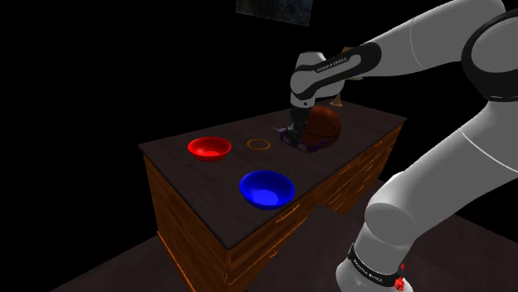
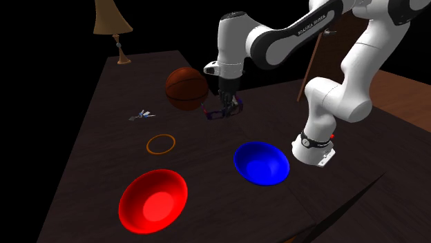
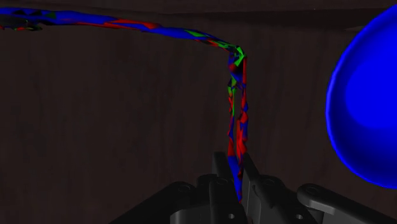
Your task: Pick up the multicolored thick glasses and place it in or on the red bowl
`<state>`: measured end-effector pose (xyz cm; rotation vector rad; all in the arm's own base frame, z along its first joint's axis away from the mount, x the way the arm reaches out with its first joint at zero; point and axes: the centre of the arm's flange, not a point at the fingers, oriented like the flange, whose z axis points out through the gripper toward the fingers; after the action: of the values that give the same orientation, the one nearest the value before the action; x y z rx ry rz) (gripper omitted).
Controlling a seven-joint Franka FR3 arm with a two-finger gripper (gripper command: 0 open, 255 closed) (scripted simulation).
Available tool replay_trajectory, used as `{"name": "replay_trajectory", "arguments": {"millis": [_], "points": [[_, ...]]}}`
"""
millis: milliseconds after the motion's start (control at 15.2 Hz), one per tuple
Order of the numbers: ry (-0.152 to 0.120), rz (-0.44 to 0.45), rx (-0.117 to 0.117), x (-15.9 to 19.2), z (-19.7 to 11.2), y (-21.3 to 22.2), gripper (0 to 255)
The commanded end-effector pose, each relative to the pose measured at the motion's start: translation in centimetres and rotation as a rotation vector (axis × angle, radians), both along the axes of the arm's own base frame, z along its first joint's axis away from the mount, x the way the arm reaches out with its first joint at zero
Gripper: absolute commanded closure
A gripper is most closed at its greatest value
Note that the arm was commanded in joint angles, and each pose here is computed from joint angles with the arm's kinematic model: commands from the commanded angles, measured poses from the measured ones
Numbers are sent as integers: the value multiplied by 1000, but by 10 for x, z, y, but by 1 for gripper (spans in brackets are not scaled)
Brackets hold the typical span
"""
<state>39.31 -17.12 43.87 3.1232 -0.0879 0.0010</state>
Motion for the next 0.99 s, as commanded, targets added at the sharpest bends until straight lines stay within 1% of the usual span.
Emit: {"name": "replay_trajectory", "arguments": {"millis": [0,924], "points": [[0,0,0,20,0,14,255],[0,0,0,174,2,116,255]]}}
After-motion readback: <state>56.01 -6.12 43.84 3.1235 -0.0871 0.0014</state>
